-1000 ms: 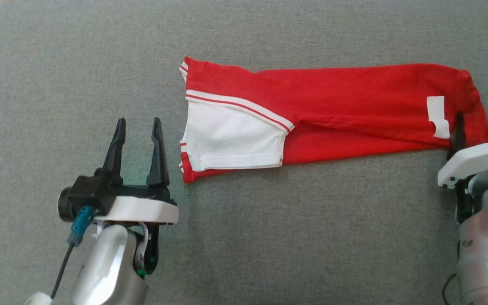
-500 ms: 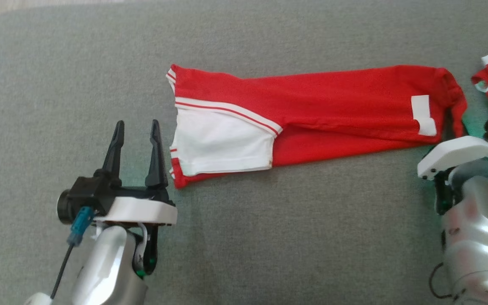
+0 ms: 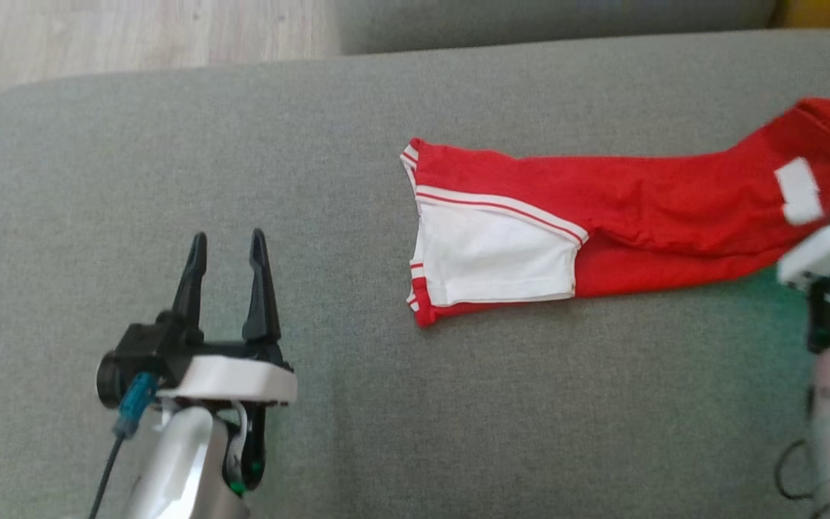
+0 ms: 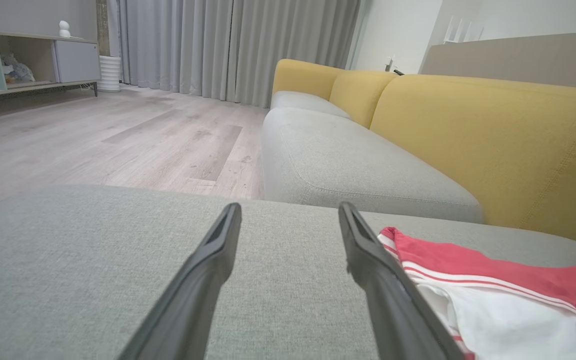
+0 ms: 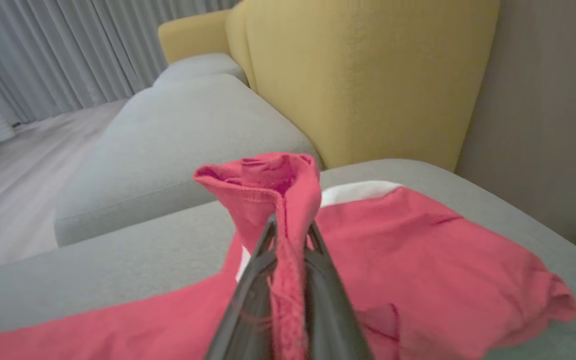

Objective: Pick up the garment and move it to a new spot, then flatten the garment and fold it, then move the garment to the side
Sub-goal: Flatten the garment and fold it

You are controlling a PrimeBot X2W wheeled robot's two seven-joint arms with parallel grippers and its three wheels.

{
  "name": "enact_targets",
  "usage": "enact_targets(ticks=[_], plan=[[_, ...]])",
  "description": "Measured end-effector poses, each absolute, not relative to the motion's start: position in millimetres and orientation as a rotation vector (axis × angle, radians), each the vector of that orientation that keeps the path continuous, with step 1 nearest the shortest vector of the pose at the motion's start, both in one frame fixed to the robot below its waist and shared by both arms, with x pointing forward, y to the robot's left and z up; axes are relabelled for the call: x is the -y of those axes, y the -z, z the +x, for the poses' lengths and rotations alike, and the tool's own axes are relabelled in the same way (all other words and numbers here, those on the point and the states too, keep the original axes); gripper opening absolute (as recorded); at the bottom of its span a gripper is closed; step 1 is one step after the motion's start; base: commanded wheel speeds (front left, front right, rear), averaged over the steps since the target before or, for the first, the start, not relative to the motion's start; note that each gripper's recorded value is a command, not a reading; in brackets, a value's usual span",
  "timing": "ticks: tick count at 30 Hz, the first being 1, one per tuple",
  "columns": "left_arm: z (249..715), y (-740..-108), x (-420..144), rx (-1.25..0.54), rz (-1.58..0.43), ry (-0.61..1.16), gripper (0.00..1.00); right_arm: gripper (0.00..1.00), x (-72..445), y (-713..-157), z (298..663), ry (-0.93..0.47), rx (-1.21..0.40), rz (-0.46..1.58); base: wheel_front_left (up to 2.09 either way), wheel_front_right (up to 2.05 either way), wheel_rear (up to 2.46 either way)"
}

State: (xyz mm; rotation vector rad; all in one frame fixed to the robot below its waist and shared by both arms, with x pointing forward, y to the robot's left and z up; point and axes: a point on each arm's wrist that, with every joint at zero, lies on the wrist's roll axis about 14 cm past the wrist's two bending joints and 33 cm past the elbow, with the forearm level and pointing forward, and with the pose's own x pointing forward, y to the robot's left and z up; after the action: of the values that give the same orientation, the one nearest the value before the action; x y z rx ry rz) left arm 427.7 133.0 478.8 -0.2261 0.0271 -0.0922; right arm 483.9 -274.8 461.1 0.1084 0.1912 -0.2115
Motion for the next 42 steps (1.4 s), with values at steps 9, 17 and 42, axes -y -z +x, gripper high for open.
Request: enact_targets(ticks=[9,17,42], plan=[[413,-486,-145,-0.010,-0.224,0.062,1.00,0.00,171,-497,496,-0.062,-0.132,0.140,0.00,0.00,0.00],[404,-484,-157,-0.014,-0.218,0.033,1.00,0.00,67,-495,489,-0.355,-0.178,0.186,0.00,0.00,0.00],[391,-464,-178,-0.074,-0.211,-0.034,1.00,1.00,-46,-417,438,-0.713,-0.401,0.112,0.00,0.00,0.00]])
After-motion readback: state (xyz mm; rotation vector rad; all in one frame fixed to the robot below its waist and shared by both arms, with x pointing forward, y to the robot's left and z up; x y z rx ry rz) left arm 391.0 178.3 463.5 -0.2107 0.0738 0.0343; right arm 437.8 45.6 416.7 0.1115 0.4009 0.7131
